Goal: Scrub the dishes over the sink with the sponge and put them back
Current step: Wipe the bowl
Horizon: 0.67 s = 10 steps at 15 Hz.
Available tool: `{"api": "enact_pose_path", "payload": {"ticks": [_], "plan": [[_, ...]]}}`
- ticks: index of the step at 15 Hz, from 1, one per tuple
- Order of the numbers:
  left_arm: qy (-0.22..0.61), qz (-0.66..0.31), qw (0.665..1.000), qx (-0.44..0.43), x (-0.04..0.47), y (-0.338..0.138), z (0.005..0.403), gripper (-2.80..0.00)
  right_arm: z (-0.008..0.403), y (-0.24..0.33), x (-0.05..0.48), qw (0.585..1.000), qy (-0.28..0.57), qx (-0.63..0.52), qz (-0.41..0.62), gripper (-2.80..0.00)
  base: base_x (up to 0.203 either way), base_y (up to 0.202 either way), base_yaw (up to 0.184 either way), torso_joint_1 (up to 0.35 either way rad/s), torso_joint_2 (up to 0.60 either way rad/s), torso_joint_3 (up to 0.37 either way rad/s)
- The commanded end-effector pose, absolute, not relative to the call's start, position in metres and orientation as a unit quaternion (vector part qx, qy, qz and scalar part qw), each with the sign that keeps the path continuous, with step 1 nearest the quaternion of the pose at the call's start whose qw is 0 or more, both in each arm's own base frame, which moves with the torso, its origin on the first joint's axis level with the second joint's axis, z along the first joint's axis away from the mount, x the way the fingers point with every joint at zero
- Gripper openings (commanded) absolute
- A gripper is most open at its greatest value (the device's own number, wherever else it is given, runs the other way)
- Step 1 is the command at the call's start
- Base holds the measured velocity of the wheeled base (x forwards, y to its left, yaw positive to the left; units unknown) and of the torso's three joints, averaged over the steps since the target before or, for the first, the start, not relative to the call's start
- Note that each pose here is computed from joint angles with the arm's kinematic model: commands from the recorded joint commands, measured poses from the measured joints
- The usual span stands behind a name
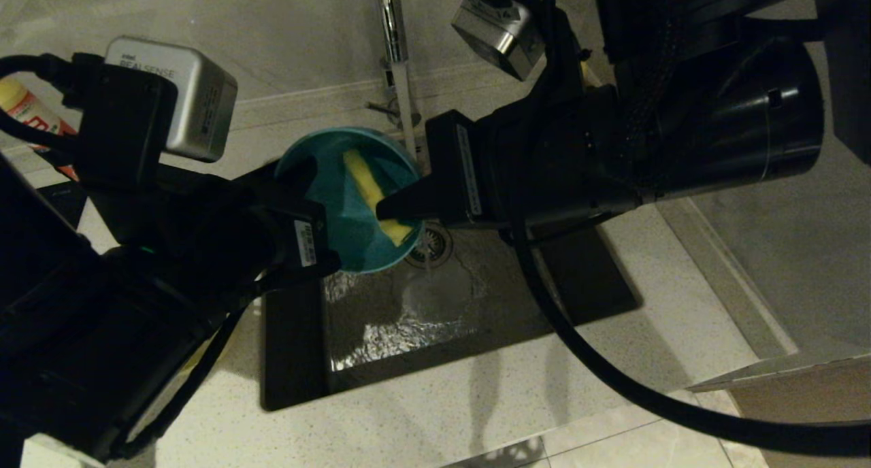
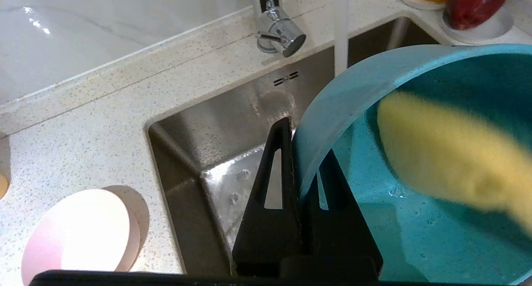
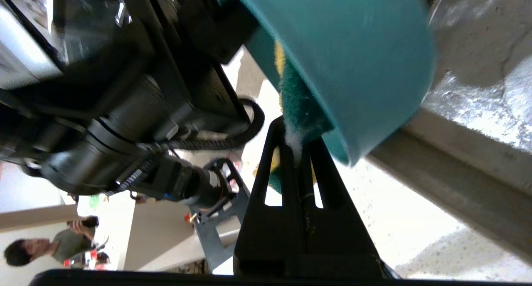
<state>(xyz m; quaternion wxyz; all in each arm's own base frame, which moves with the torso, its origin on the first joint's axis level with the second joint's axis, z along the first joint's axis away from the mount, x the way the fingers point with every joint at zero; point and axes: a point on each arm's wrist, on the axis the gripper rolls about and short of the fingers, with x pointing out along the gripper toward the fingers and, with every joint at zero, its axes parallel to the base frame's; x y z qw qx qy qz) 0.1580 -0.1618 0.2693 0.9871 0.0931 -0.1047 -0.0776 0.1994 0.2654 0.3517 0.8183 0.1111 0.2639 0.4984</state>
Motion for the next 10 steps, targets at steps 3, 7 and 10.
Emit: {"api": "enact_pose_path", "payload": {"ticks": [3, 7, 10], "plan": [[-0.101, -0.076, 0.987, 0.096, 0.158, -0.162, 0.266, -2.80, 0.366, 0.255, 0.193, 0.821, 0.242, 0.120, 0.503, -2.80, 0.000, 0.000, 0.000, 0.000, 0.00, 0.000], [-0.100, -0.075, 0.988, 0.094, 0.158, -0.161, 0.265, -2.80, 0.373, 0.243, 0.183, 0.820, 0.237, 0.123, 0.506, -2.80, 0.000, 0.000, 0.000, 0.000, 0.00, 0.000], [-0.100, -0.063, 0.989, 0.089, 0.162, -0.157, 0.266, -2.80, 0.360, 0.239, 0.180, 0.817, 0.271, 0.110, 0.497, -2.80, 0.000, 0.000, 0.000, 0.000, 0.00, 0.000]]}}
